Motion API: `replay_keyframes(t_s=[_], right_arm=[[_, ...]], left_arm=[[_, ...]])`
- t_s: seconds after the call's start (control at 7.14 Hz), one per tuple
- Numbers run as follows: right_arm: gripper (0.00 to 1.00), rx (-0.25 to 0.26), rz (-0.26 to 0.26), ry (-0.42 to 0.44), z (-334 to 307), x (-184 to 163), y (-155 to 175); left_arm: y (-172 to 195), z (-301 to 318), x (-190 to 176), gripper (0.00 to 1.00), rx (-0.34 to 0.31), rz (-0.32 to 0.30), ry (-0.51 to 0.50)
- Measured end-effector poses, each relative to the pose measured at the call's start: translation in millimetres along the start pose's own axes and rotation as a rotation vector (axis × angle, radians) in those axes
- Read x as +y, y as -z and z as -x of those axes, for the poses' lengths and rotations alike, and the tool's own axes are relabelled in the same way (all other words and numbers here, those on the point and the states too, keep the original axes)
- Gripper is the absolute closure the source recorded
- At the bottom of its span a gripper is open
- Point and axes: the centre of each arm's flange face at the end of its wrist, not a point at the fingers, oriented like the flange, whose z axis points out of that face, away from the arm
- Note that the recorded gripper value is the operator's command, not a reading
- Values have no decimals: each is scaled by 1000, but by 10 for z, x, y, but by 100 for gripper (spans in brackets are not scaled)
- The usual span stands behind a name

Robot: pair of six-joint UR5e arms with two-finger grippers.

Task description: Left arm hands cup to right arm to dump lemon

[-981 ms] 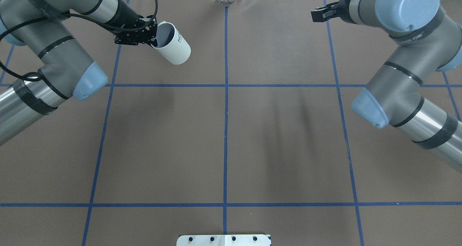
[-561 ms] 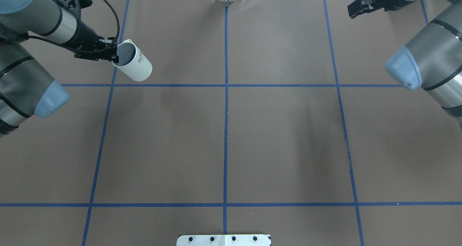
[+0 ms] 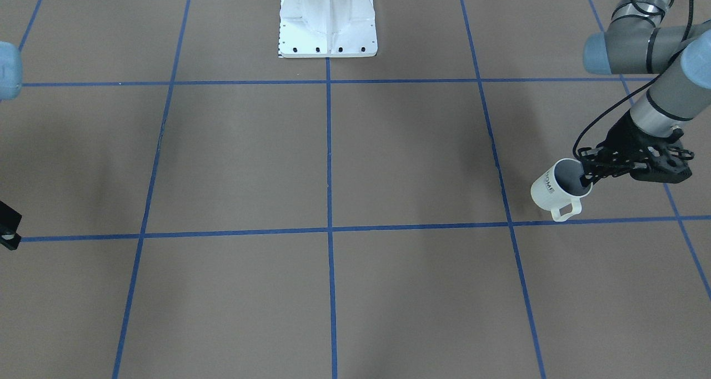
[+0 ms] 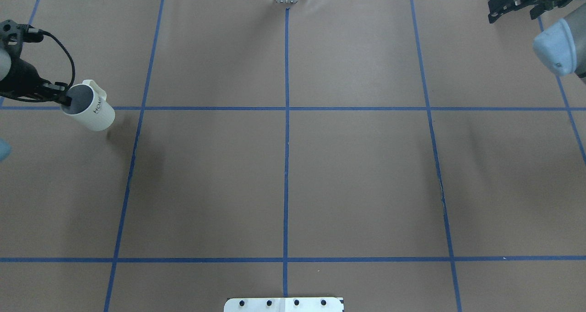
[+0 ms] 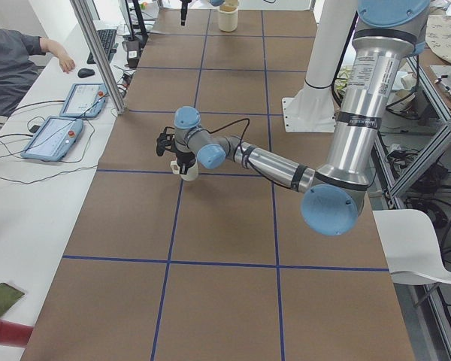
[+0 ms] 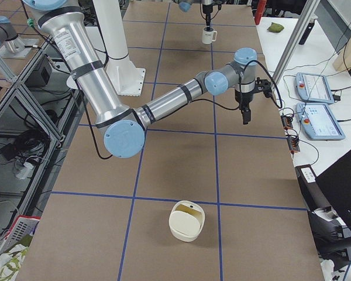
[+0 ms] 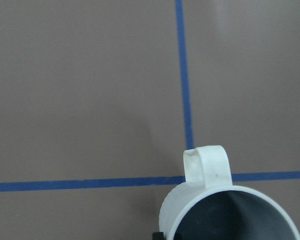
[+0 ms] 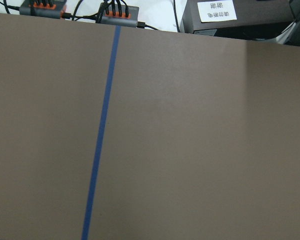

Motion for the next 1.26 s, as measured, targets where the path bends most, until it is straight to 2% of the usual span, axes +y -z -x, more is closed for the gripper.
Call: replay_keyframes(t_s=[0.28, 0.42, 0.56, 0.7, 0.98, 1.26], right_arm=[[0, 10, 38, 63, -455, 61, -113], [0, 18, 58, 94, -655, 112, -192], [0, 25, 73, 108, -817, 172, -253], [0, 29, 86, 110, -923, 232, -305], [0, 35, 105, 102, -1044, 329, -388], [0, 39, 120, 99, -1158, 408, -446]], left_arm=[[-21, 502, 244, 100, -43, 25, -70], [-42, 625, 328, 68, -52, 38, -80], [-67, 689, 373, 14, -57, 47, -82], [-92, 726, 395, 0, -60, 53, -81], [-66, 765, 396, 0, -57, 43, -110], [233, 1008, 271, 0, -53, 18, -105]])
